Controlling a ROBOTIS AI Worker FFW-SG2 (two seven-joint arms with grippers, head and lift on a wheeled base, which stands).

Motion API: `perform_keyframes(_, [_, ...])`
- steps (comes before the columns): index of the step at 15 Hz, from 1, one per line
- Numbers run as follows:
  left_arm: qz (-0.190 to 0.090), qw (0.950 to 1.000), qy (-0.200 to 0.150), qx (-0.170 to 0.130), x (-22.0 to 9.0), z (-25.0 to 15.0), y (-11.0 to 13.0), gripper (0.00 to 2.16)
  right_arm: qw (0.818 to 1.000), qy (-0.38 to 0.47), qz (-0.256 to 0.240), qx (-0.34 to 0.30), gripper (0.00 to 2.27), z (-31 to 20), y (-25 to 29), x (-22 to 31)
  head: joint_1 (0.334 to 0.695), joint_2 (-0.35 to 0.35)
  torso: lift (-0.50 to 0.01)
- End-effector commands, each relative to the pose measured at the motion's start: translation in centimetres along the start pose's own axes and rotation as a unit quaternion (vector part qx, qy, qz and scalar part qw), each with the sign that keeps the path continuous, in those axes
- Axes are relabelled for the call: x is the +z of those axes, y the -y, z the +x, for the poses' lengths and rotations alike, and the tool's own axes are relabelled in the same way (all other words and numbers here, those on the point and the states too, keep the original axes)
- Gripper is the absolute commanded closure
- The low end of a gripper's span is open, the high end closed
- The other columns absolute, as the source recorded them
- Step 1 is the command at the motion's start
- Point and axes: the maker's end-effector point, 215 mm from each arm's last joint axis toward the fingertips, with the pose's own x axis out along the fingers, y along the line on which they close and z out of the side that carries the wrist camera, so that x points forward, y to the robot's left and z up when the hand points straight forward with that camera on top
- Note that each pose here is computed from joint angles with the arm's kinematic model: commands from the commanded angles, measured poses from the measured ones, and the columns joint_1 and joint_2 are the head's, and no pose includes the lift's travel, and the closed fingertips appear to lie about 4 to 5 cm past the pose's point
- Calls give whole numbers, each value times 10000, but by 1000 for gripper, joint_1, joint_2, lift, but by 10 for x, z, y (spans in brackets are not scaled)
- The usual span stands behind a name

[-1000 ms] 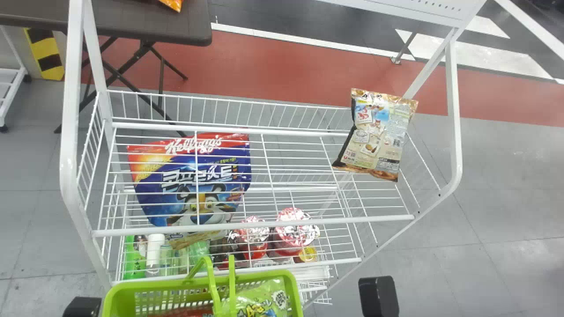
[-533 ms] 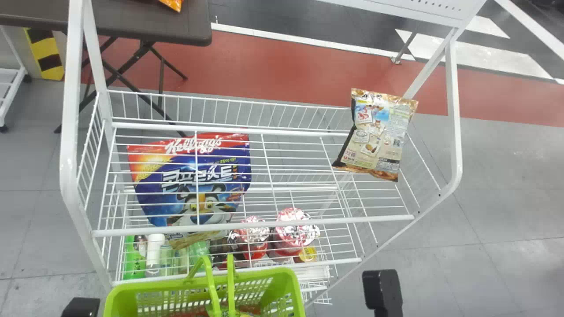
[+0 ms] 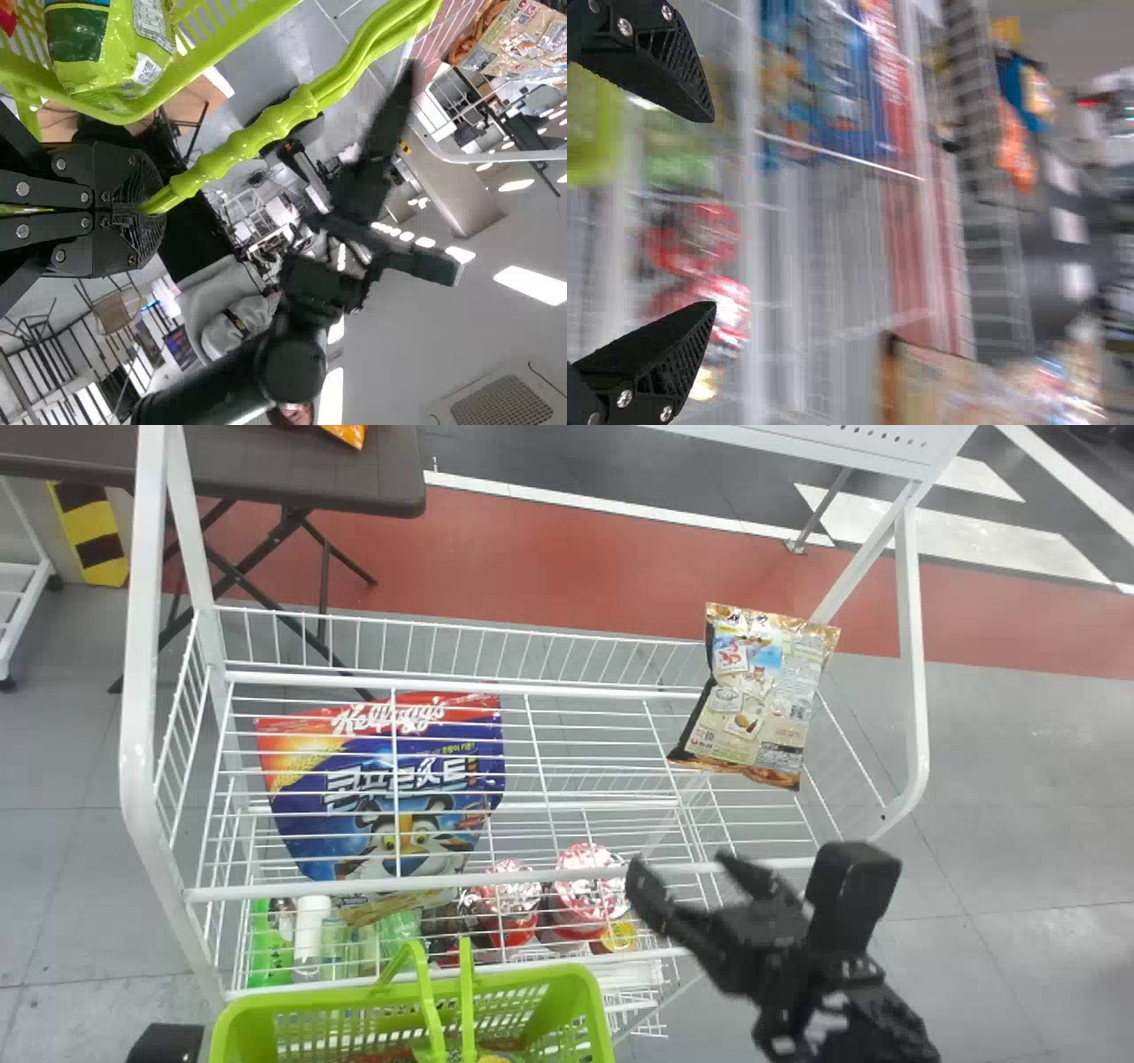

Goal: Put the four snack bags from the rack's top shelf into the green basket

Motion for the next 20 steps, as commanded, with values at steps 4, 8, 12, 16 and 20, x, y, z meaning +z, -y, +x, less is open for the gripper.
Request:
perform_keyframes(4, [-24, 10000, -15, 23, -2, 0, -1, 1727, 9919, 748, -216, -1002, 80, 89, 82, 73, 695, -350, 0])
perform_keyframes(8, [21, 10000, -80, 42, -2, -4, -3, 1727, 9776, 699, -299, -1963, 83, 105, 155, 84, 695, -350, 0])
perform_keyframes(12, [22, 9999, -95, 55, 0, -5, -6, 1727, 9773, 279, -252, -2083, 184, 135, 182, 70, 695, -350, 0])
perform_keyframes(16, [21, 9999, -91, 51, 0, -5, -6, 1730, 9839, -283, -27, -1764, 2084, 141, 170, 37, 695, -350, 0])
perform_keyframes(20, [15, 9999, -93, 53, 0, -5, -6, 1727, 9874, -44, 68, -1580, 2192, 117, 155, 44, 695, -350, 0])
